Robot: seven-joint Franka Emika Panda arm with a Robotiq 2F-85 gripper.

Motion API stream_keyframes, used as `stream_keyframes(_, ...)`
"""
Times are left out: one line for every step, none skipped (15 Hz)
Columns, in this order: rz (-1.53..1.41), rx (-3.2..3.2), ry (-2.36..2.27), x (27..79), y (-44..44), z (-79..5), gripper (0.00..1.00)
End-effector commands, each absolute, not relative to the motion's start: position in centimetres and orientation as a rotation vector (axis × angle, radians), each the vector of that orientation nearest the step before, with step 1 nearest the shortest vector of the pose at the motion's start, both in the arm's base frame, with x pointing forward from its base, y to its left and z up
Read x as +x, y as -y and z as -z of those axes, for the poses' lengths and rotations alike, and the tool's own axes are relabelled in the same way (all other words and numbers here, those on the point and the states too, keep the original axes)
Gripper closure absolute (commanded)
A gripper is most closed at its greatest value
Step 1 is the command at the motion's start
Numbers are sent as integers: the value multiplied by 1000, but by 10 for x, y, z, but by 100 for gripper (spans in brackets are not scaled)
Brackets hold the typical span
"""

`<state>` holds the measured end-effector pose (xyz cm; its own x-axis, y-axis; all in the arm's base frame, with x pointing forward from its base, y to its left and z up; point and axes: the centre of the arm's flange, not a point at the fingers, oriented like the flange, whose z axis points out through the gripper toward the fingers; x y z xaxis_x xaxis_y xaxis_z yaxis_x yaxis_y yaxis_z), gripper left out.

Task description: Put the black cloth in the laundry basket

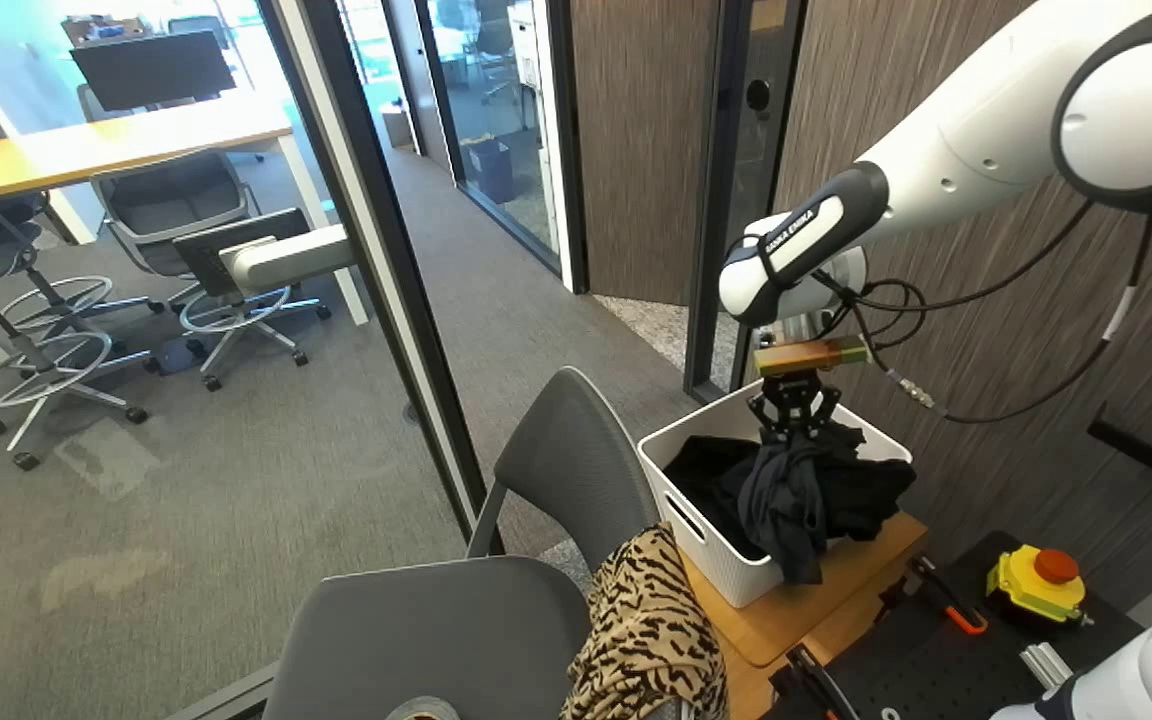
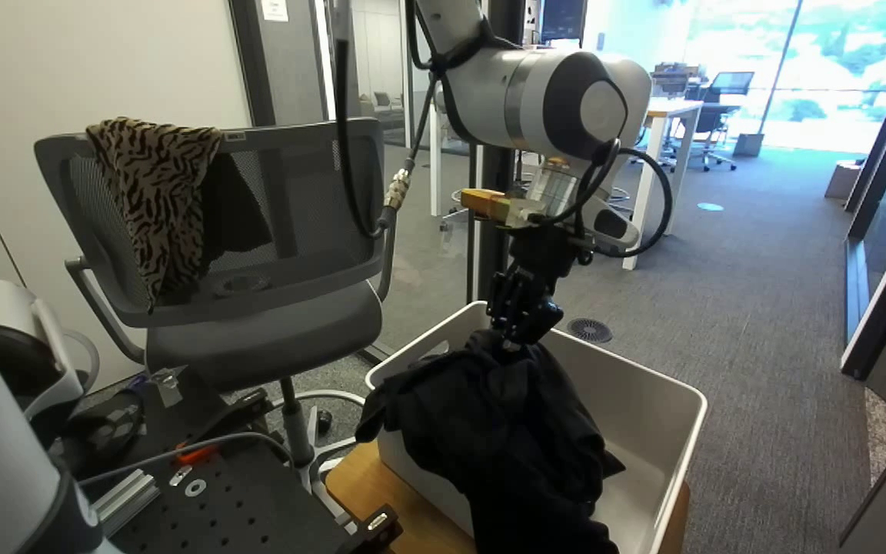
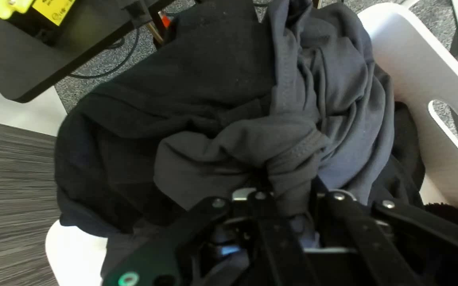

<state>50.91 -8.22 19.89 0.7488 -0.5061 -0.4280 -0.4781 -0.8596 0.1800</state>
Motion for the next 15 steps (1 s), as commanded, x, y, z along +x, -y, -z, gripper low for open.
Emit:
stream_keyframes(829,2908,766,545,84,-180,86)
stream_keyframes(845,2910,759,548,85,-175,86)
stream_keyframes(859,2916,760,552,87,-171,86)
stream_keyframes(866,2922,762,556,88,-166,86)
stream_keyframes(867,2927,773,561,89,-159,86)
stream_keyframes(869,2935,784,566,90,-151,86)
stream_keyframes(874,2945,790,569,90,-145,86)
stream_keyframes(882,2953,800,573,90,-138,86)
stream_keyframes(888,2958,807,575,91,-133,86)
stream_keyframes(895,2963,815,577,92,-128,86)
stream_keyframes(901,2966,821,579,93,-124,86)
stream_keyframes(904,2968,827,581,93,-120,86)
stream_keyframes(908,2971,832,583,94,-117,86)
stream_keyframes(911,2972,835,584,94,-115,86)
stream_keyframes(914,2973,836,585,95,-113,86)
